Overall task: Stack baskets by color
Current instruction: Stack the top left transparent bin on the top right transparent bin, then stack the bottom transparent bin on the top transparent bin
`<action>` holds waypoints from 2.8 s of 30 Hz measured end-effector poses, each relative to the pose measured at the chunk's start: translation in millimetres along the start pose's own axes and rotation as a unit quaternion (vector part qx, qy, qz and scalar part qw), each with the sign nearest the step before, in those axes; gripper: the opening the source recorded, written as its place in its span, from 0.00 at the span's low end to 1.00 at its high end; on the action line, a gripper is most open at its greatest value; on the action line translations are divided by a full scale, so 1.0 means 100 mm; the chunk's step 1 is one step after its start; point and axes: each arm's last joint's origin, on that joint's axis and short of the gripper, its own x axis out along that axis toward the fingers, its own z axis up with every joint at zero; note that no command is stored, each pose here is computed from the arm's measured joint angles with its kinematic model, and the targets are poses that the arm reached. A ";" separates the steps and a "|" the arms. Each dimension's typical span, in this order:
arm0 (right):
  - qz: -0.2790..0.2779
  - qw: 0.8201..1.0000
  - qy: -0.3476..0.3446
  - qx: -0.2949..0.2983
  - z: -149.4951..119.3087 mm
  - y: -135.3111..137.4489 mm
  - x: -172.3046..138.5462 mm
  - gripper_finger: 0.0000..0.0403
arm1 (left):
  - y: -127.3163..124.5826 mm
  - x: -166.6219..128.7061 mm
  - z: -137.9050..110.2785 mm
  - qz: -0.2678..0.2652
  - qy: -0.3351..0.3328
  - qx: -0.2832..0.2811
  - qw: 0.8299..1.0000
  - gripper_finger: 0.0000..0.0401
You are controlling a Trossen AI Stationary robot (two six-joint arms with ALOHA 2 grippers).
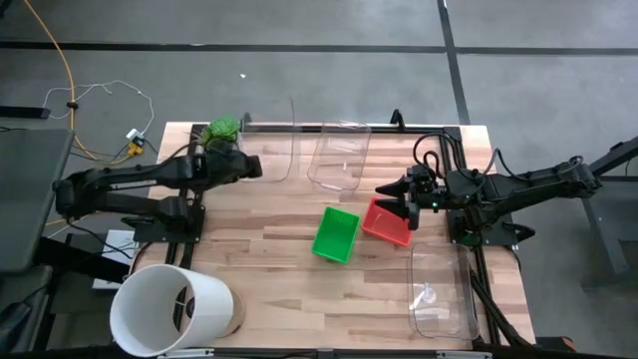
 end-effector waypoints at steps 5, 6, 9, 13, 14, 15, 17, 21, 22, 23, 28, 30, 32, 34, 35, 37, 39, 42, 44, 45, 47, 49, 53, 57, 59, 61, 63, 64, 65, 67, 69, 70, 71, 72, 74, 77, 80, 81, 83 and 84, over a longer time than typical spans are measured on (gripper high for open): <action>-0.008 1.000 -0.005 0.000 0.00 0.00 0.00 0.55 | -0.21 -0.10 0.10 -0.110 -0.028 -0.018 0.993 0.00; -0.007 1.000 -0.007 0.000 0.01 0.00 0.00 0.55 | -0.28 -0.12 0.13 -0.124 -0.033 -0.016 0.992 0.00; 0.004 1.000 -0.022 0.005 0.04 0.02 0.00 0.55 | -0.54 -0.16 0.22 -0.138 -0.041 0.012 0.990 0.00; 0.028 0.998 -0.055 -0.003 0.10 0.06 -0.01 0.55 | -0.94 -0.16 0.35 -0.134 -0.047 0.069 0.987 0.00; 0.033 0.997 -0.063 -0.006 0.12 0.07 -0.01 0.55 | -1.04 -0.14 0.38 -0.132 -0.047 0.082 0.987 0.00; 0.035 0.997 -0.068 -0.009 0.13 0.08 -0.01 0.55 | -1.13 -0.12 0.40 -0.127 -0.047 0.094 0.986 0.00; 0.039 0.996 -0.074 -0.009 0.14 0.08 -0.01 0.55 | -1.30 -0.03 0.41 -0.110 -0.039 0.118 0.986 0.00; 0.038 0.996 -0.075 -0.016 0.14 0.08 -0.01 0.55 | -1.52 0.20 0.35 -0.081 -0.015 0.154 0.985 0.00; 0.038 0.996 -0.075 -0.020 0.14 0.08 -0.01 0.55 | -1.55 0.26 0.32 -0.076 -0.006 0.156 0.985 0.00; 0.038 0.996 -0.075 -0.023 0.14 0.08 -0.01 0.55 | -1.57 0.33 0.29 -0.067 0.004 0.158 0.985 0.00; 0.035 0.996 -0.076 -0.032 0.14 0.08 -0.01 0.55 | -1.59 0.58 0.13 -0.036 0.041 0.138 0.989 0.00; 0.035 0.996 -0.077 -0.032 0.14 0.08 -0.01 0.55 | -1.60 0.62 0.09 -0.035 0.047 0.133 0.989 0.00; 0.035 0.996 -0.077 -0.033 0.14 0.08 -0.01 0.55 | -1.60 0.64 0.07 -0.030 0.050 0.133 0.989 0.00; 0.034 0.996 -0.077 -0.034 0.14 0.08 -0.01 0.55 | -1.60 0.64 0.05 -0.029 0.049 0.133 0.990 0.00; 0.033 0.996 -0.077 -0.034 0.14 0.08 -0.01 0.55 | -1.60 0.64 0.05 -0.028 0.048 0.132 0.990 0.00; 0.033 0.996 -0.077 -0.035 0.14 0.08 -0.01 0.55 | -1.59 0.64 0.04 -0.021 0.052 0.136 0.989 0.00; 0.033 0.996 -0.077 -0.036 0.14 0.08 -0.01 0.55 | -1.55 0.64 0.03 -0.005 0.059 0.145 0.988 0.00; 0.032 0.996 -0.076 -0.044 0.14 0.08 -0.01 0.55 | -1.50 0.63 0.02 0.020 0.069 0.165 0.984 0.00; 0.031 0.996 -0.076 -0.045 0.14 0.08 -0.01 0.55 | -1.47 0.63 0.00 0.029 0.076 0.180 0.980 0.00; 0.031 0.996 -0.075 -0.045 0.14 0.08 -0.01 0.55 | -1.47 0.62 -0.01 0.032 0.078 0.187 0.979 0.00; 0.029 0.996 -0.076 -0.046 0.14 0.08 -0.01 0.55 | -1.47 0.61 -0.03 0.033 0.081 0.199 0.976 0.00; 0.027 0.996 -0.077 -0.047 0.14 0.08 -0.01 0.55 | -1.46 0.60 -0.04 0.035 0.083 0.211 0.973 0.00; 0.020 0.995 -0.080 -0.048 0.14 0.07 -0.01 0.55 | -1.46 0.60 -0.04 0.030 0.097 0.229 0.968 0.00; 0.020 0.995 -0.080 -0.048 0.14 0.07 -0.01 0.55 | -1.46 0.60 -0.05 0.021 0.103 0.247 0.963 0.02; 0.020 0.995 -0.080 -0.048 0.14 0.07 -0.01 0.55 | -1.46 0.60 -0.04 0.022 0.102 0.245 0.964 0.04; 0.020 0.995 -0.080 -0.048 0.14 0.07 -0.01 0.55 | -1.46 0.61 -0.02 0.023 0.102 0.243 0.964 0.06; 0.020 0.995 -0.080 -0.048 0.14 0.07 -0.01 0.55 | -1.46 0.62 -0.01 0.022 0.100 0.242 0.965 0.10; 0.020 0.995 -0.080 -0.048 0.14 0.07 -0.01 0.55 | -1.45 0.62 0.00 0.022 0.100 0.244 0.964 0.12; 0.020 0.995 -0.080 -0.048 0.14 0.07 -0.01 0.55 | -1.45 0.62 0.01 0.020 0.102 0.247 0.963 0.14; 0.020 0.995 -0.080 -0.048 0.14 0.07 -0.01 0.55 | -1.46 0.63 0.03 0.014 0.105 0.251 0.962 0.20; 0.020 0.995 -0.080 -0.048 0.14 0.07 -0.01 0.55 | -1.46 0.63 0.06 0.006 0.104 0.252 0.962 0.26; 0.020 0.995 -0.080 -0.048 0.14 0.07 -0.01 0.55 | -1.46 0.62 0.08 0.002 0.107 0.251 0.962 0.28; 0.020 0.995 -0.080 -0.049 0.14 0.07 -0.01 0.55 | -1.46 0.61 0.10 -0.006 0.106 0.250 0.962 0.31; 0.020 0.995 -0.080 -0.049 0.14 0.07 -0.01 0.55 | -1.48 0.60 0.11 -0.017 0.108 0.250 0.962 0.34; 0.020 0.995 -0.080 -0.048 0.14 0.07 -0.01 0.55 | -1.46 0.57 0.16 -0.029 0.112 0.255 0.960 0.39; 0.020 0.995 -0.080 -0.047 0.14 0.07 -0.01 0.55 | -1.48 0.43 0.27 -0.059 0.090 0.251 0.962 0.44; 0.017 0.995 -0.082 -0.047 0.14 0.07 -0.01 0.55 | -1.47 0.22 0.41 -0.099 0.064 0.259 0.959 0.47; 0.017 0.995 -0.082 -0.048 0.14 0.07 -0.01 0.55 | -1.48 0.12 0.46 -0.123 0.051 0.265 0.955 0.47; 0.009 0.995 -0.086 -0.051 0.14 0.07 -0.01 0.55 | -1.48 -0.12 0.56 -0.184 0.027 0.284 0.941 0.47; 0.003 0.995 -0.089 -0.055 0.15 0.06 -0.01 0.55 | -1.49 -0.26 0.59 -0.220 0.011 0.292 0.931 0.47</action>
